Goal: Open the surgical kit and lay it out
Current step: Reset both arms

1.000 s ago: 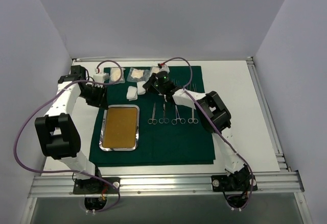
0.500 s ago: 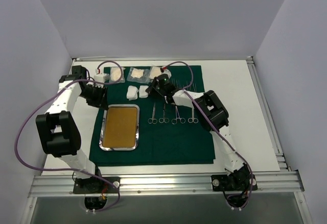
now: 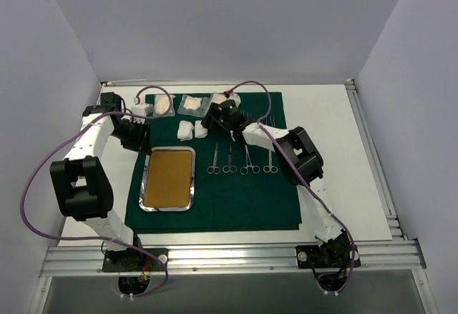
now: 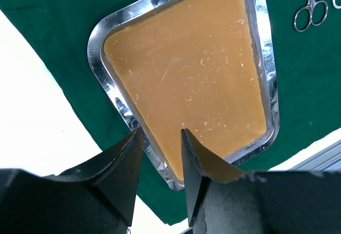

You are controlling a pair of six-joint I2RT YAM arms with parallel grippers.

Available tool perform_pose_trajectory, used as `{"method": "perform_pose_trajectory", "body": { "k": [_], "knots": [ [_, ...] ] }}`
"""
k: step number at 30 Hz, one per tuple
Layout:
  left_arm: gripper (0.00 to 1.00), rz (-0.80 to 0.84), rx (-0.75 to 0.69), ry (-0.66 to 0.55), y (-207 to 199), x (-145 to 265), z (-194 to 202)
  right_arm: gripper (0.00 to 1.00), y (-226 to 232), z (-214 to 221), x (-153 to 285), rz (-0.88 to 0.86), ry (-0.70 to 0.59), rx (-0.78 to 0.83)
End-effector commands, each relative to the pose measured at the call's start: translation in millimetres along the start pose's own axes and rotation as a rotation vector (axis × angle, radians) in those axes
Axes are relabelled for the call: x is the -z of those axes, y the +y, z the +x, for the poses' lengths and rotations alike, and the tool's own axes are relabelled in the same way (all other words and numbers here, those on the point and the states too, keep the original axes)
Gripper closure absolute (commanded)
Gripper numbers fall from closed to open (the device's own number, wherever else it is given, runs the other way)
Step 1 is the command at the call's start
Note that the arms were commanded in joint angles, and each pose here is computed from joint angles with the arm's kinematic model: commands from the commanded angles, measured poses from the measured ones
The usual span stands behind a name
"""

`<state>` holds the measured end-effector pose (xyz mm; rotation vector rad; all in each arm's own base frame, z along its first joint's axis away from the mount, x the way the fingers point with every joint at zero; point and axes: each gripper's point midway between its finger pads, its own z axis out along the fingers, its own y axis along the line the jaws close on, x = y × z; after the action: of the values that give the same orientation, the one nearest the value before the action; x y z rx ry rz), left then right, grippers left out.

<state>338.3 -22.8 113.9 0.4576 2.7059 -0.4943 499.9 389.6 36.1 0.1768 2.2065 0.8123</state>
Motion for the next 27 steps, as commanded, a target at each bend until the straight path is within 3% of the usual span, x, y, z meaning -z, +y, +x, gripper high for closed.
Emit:
{"method": "perform_pose_trajectory", "body": {
  "k": [1,6,7,11,15,17,18,19,23,27],
  "knots": [
    [0.56,-0.004,-0.027,-0.05,-6,19,-8,0.39,25,-37,37,0.033,-0.073,0.085],
    [0.56,-0.027,-0.031,-0.058,-6,26,-7,0.19,65,-73,88,0.06,-0.16,0.206],
    [0.56,-0.04,-0.035,-0.068,-5,29,-8,0.0,67,-79,97,0.071,-0.173,0.226],
    [0.55,-0.081,-0.035,-0.081,-2,35,-4,0.0,63,-124,161,0.109,-0.249,0.254],
    [0.53,-0.117,-0.034,-0.121,-3,45,-4,0.0,-18,-140,211,0.308,-0.254,0.25],
    [0.52,-0.144,-0.025,-0.124,-1,46,1,0.0,-66,-161,248,0.39,-0.281,0.185],
    [0.52,-0.165,-0.027,-0.149,0,50,-2,0.0,-98,-148,256,0.443,-0.249,0.155],
    [0.52,-0.19,-0.018,-0.143,5,49,2,0.0,-126,-167,283,0.497,-0.307,0.105],
    [0.5,-0.251,0.013,-0.15,17,51,7,0.0,-210,-166,345,0.668,-0.371,-0.027],
    [0.49,-0.31,0.075,-0.183,36,54,8,0.0,-256,-160,390,0.767,-0.435,-0.106]
  ]
}}
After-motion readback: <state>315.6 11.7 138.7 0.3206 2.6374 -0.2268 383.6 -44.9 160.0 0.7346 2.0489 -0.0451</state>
